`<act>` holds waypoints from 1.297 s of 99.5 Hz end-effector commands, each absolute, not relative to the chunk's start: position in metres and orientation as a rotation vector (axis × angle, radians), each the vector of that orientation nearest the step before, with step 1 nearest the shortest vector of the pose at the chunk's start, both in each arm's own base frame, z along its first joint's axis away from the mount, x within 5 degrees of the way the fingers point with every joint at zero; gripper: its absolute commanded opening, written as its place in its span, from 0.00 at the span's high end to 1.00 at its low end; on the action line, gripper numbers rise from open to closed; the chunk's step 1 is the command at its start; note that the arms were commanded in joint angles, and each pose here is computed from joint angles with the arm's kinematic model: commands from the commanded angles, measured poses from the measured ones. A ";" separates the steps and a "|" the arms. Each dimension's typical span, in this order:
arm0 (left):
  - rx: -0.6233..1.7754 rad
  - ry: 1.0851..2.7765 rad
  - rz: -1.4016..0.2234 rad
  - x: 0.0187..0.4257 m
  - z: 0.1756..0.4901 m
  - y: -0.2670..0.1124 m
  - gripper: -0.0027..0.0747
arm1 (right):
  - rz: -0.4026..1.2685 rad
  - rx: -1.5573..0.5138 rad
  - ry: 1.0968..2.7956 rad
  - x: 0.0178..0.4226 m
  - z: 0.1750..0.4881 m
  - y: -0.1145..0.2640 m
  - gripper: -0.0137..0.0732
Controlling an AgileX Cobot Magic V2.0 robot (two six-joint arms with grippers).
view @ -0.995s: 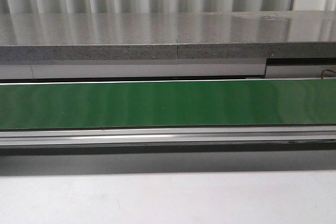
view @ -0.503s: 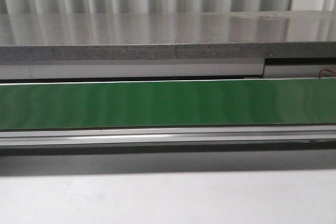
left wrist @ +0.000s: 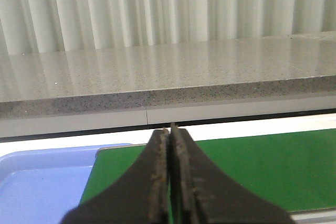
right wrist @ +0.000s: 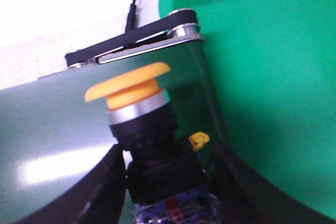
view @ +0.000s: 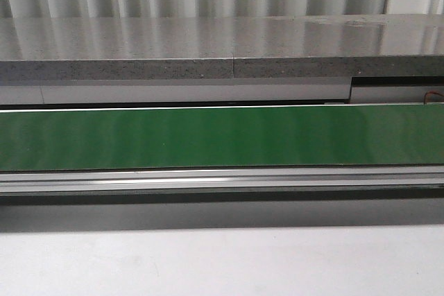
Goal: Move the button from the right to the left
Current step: 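Place the button on the conveyor belt and open the right gripper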
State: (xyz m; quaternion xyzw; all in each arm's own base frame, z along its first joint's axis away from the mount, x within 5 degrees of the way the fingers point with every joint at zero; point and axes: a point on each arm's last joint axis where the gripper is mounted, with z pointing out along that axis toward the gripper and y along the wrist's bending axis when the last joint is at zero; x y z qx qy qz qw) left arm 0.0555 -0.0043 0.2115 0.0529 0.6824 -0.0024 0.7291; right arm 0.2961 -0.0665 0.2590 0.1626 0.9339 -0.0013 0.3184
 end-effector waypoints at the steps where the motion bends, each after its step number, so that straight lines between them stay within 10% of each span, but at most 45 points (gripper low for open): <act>1: 0.111 1.409 -0.025 0.053 0.213 -0.005 0.99 | 0.000 0.404 2.389 0.300 0.273 -0.064 0.65; 25: 0.111 1.409 -0.025 0.053 0.213 -0.005 0.99 | 0.016 0.426 2.467 0.307 0.253 -0.066 0.61; 56: 0.111 1.409 -0.025 0.053 0.213 -0.005 0.99 | 0.026 0.434 2.467 0.308 0.253 -0.065 0.09; 95: 0.111 1.409 -0.025 0.053 0.213 -0.005 0.99 | 0.010 0.215 2.256 0.281 0.334 -0.038 0.09; 129: 0.111 1.409 -0.025 0.053 0.213 -0.005 0.99 | -0.009 0.082 2.004 0.179 0.370 -0.014 0.09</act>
